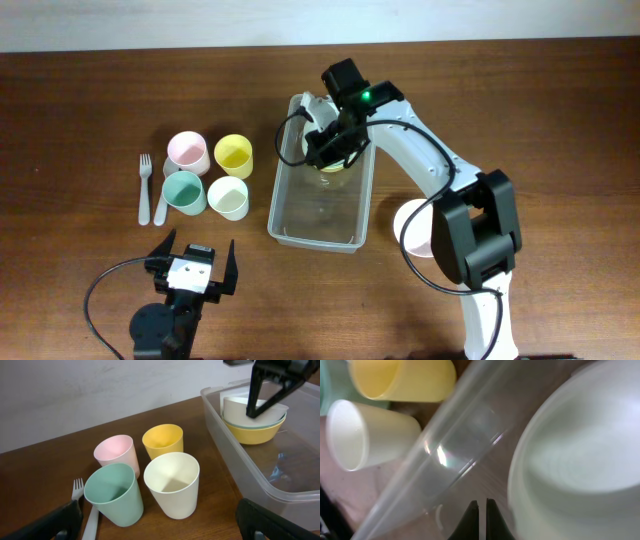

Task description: Pack container

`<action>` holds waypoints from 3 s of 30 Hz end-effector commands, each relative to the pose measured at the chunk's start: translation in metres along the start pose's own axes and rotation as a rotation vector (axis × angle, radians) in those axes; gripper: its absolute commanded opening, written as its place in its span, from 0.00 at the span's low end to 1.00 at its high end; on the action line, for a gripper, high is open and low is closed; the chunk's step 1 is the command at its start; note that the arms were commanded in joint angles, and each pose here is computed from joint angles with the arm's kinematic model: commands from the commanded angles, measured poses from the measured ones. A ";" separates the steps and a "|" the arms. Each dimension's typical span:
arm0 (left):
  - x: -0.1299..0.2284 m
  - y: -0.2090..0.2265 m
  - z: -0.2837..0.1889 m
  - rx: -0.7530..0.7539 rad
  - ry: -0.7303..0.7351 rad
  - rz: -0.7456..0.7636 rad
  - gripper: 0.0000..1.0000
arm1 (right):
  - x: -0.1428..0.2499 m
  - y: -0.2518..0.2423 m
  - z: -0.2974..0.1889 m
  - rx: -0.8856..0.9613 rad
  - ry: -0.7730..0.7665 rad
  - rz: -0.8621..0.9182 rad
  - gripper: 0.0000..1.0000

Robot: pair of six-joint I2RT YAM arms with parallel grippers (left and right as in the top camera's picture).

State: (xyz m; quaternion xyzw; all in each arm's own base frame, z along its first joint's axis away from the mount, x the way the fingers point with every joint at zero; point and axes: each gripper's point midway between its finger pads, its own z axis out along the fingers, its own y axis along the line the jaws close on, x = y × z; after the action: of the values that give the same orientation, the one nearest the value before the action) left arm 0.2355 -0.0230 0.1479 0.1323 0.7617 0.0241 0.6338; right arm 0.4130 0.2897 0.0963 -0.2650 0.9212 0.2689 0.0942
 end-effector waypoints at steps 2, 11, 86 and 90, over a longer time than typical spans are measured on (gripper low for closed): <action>0.000 -0.003 0.000 0.015 -0.005 -0.011 1.00 | -0.030 0.028 -0.051 -0.013 -0.130 -0.079 0.04; 0.000 -0.003 0.000 0.015 -0.005 -0.011 1.00 | -0.021 0.000 -0.019 0.045 -0.066 -0.041 0.04; 0.000 -0.003 0.000 0.015 -0.005 -0.011 1.00 | 0.273 -0.131 -0.072 0.329 0.200 0.873 0.18; 0.000 -0.003 0.000 0.015 -0.005 -0.011 1.00 | 0.255 -0.136 -0.068 0.302 0.121 0.849 0.04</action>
State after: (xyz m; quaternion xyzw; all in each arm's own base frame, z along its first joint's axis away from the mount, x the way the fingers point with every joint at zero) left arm 0.2355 -0.0230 0.1480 0.1323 0.7616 0.0241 0.6340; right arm 0.2634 0.0389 0.0106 0.1359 0.9831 0.1113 -0.0518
